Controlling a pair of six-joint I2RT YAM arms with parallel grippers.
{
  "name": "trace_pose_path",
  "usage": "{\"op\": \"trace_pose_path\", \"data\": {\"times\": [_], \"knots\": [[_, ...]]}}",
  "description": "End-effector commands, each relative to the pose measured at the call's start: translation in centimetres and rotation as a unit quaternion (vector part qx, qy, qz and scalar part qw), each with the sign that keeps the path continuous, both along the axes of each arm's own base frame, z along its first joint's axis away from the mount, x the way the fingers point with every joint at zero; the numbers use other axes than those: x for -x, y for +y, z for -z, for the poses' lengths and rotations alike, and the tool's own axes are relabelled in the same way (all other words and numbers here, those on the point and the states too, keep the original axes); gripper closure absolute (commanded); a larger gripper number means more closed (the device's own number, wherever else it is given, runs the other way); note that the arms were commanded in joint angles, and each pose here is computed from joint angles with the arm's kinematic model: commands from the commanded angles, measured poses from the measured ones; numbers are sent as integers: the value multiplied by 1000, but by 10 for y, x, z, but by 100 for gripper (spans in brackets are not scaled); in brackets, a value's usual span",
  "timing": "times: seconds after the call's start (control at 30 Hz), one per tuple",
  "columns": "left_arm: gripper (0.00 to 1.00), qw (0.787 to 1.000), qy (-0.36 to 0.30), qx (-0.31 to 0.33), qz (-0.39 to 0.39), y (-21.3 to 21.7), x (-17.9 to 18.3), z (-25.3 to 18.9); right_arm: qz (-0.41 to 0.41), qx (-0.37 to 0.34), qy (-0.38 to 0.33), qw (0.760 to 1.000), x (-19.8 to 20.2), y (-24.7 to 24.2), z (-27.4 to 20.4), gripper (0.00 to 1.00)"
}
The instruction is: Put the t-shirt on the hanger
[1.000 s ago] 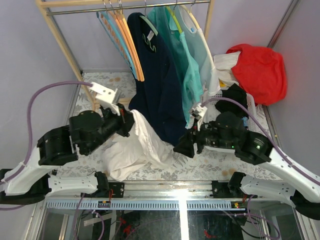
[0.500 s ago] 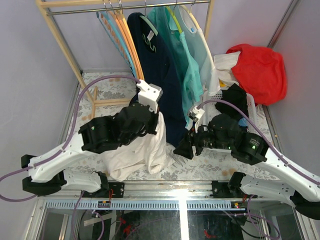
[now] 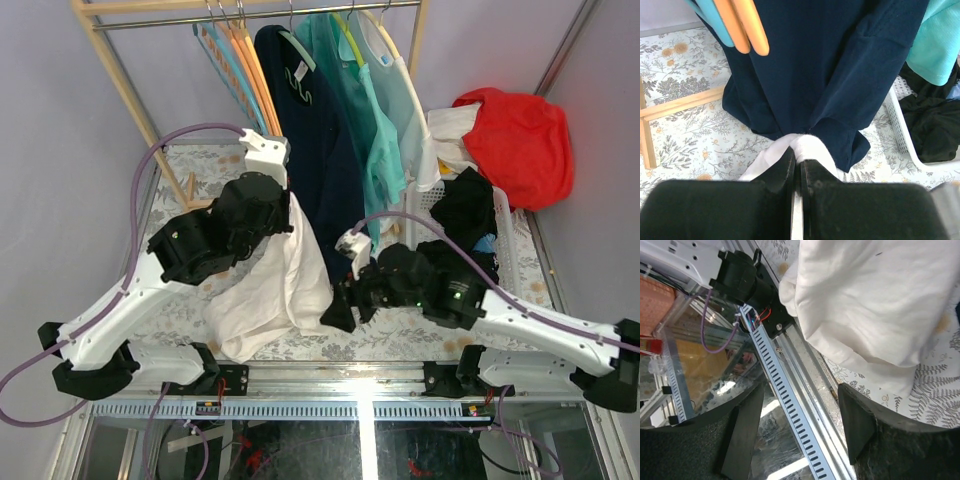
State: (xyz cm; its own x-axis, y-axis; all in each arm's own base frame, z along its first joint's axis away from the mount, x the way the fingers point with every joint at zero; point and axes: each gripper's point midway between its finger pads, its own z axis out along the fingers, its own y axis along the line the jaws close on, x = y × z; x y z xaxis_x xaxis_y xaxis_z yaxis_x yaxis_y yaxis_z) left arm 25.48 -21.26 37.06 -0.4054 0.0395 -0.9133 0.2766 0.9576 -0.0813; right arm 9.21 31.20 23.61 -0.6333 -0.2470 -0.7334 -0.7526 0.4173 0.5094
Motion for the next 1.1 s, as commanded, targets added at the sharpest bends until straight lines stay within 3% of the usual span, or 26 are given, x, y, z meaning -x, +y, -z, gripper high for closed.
{"op": "trace_pose_path", "data": {"times": [0.0,0.33,0.7,0.87,0.97,1.03,1.07], "knots": [[100,1000,-18,11,-12,15,-1,-14,28,-24,-44,998,-6,34,-22,31],[100,1000,-16,13,-14,24,2,-14,107,47,-112,987,-1,73,5,32],[100,999,-21,28,-9,30,8,-22,195,111,-170,960,-19,76,27,37],[100,999,-21,31,-7,31,10,-25,186,106,-174,961,-19,82,29,56],[100,999,-20,32,-6,31,11,-24,186,103,-170,962,-24,77,26,76],[100,999,-20,33,-5,32,12,-24,182,84,-151,968,-30,71,21,97],[100,999,-20,32,-6,32,12,-24,175,66,-140,972,-31,68,16,100]]}}
